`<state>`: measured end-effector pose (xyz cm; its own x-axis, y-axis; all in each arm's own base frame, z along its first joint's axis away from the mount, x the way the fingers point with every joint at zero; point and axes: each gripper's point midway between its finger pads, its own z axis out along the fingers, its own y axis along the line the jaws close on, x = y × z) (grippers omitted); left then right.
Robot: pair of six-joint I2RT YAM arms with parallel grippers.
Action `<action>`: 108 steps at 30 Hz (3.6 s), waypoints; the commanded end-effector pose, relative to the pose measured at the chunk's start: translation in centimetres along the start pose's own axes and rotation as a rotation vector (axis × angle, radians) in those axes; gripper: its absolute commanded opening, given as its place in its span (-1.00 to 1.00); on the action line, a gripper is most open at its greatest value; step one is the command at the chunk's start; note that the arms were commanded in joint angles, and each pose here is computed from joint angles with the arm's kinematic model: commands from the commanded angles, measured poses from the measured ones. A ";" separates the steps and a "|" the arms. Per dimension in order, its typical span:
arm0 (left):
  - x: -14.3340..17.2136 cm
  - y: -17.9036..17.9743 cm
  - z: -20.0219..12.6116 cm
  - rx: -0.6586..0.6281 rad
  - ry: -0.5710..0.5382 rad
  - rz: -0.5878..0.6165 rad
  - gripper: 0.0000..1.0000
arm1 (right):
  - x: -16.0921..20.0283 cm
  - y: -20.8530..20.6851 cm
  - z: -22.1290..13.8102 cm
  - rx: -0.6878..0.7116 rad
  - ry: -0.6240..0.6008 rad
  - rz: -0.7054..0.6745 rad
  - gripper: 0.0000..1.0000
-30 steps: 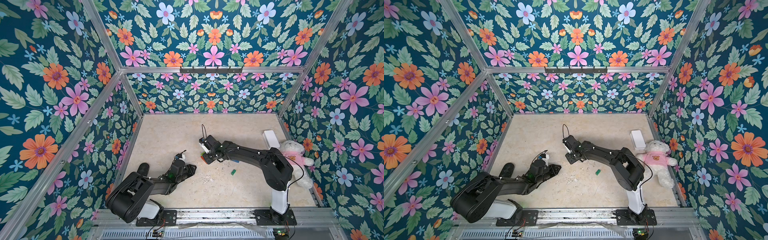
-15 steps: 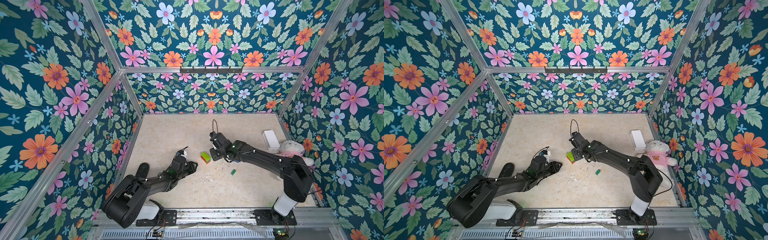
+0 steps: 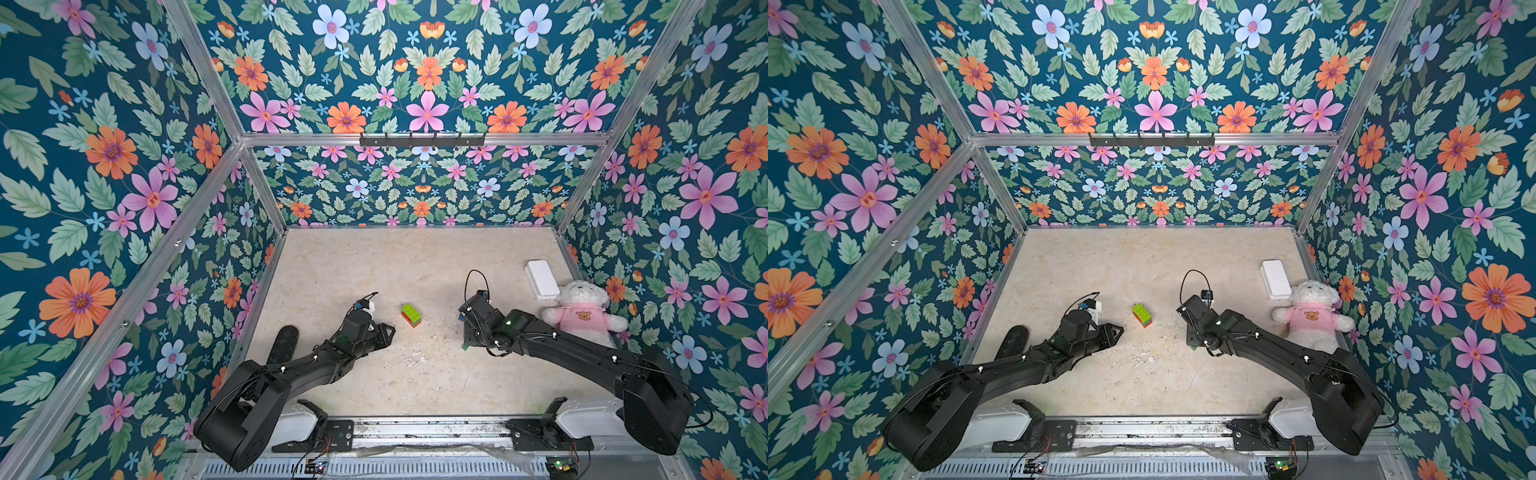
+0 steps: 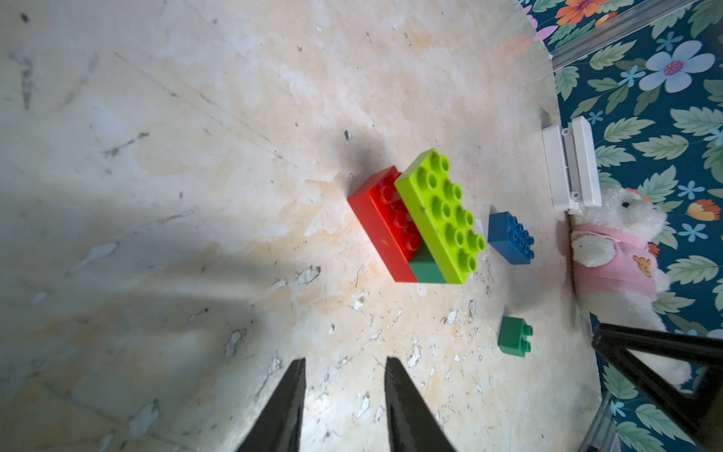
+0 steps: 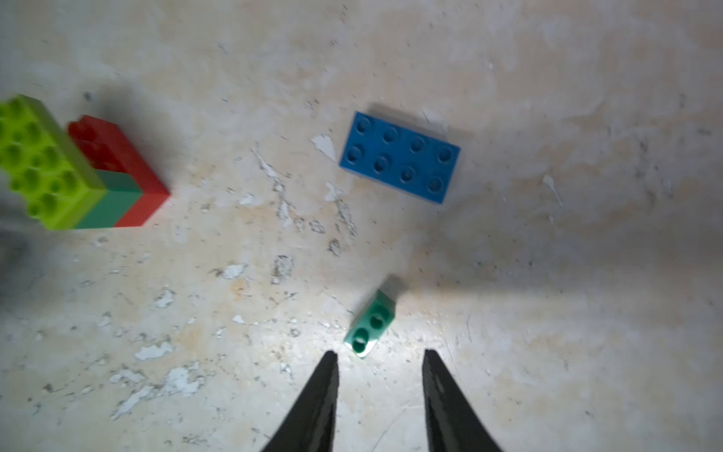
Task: Assemble the number 5 with lego
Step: Assemble the lego brick with the lego brick, then pick up the lego brick from the center of the board, then adjust the lego brick at the center of the board.
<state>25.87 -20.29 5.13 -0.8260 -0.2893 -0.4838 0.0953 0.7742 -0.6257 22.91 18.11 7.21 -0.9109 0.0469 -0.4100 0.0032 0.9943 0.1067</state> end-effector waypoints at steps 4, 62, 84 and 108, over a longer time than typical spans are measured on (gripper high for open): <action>0.3 0.2 0.2 0.016 -0.002 -0.015 -0.25 | 1.5 0.6 1.5 -0.048 0.038 0.084 -0.21; 1.5 -0.4 -0.4 0.060 0.007 -0.013 -0.25 | 1.4 2.6 4.1 0.003 0.091 -0.032 -0.52; 2.4 -0.8 0.0 0.062 0.022 -0.010 -0.25 | -3.4 7.6 2.7 -0.129 -0.014 -0.151 -0.82; 2.2 1.3 -1.2 -0.018 -0.021 -0.037 -0.24 | -5.8 14.7 7.5 -0.262 0.030 -0.274 -0.87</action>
<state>23.36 -19.46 4.00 -0.8230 -0.3227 -0.4676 0.0590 0.7701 -0.6352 31.83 32.59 4.25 -0.8752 -0.2134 -0.4341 -0.3257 0.9234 0.2028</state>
